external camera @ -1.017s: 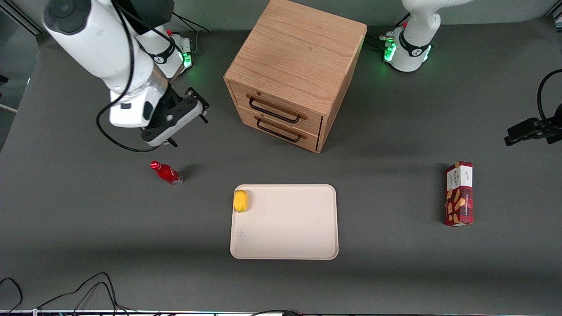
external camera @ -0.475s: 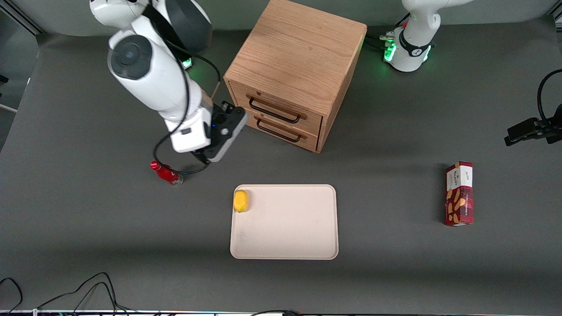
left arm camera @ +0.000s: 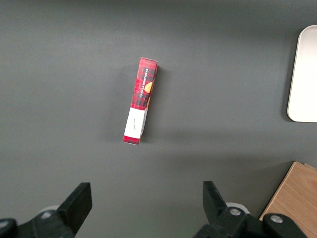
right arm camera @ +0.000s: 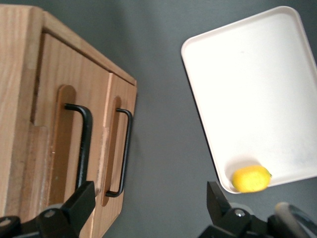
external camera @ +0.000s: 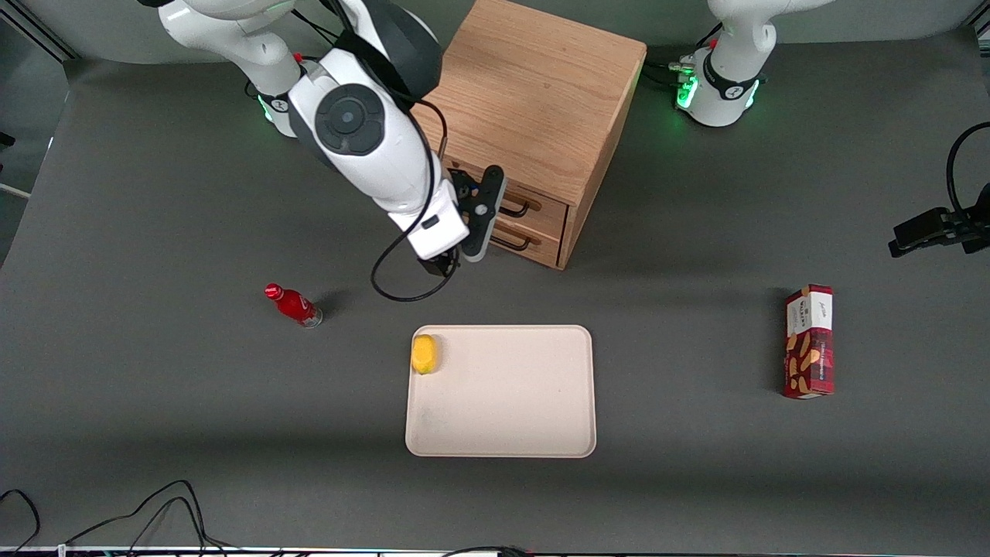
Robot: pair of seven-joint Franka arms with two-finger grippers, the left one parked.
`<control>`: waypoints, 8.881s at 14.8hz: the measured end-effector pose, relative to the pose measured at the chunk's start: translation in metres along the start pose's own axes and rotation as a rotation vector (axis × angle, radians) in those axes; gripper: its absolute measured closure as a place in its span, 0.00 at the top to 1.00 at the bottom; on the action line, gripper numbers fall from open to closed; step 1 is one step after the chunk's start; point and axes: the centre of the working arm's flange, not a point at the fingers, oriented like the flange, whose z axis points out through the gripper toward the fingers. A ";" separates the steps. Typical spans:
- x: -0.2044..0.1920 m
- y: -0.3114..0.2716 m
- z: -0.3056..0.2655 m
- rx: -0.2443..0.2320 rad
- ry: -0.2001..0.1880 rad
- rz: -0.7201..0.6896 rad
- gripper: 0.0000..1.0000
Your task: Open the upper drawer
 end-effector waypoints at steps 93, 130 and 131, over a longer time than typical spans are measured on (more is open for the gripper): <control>-0.037 0.077 0.079 0.136 0.007 0.074 1.00; -0.049 0.144 0.072 0.102 0.020 0.053 1.00; -0.050 0.146 0.071 0.099 0.023 0.055 1.00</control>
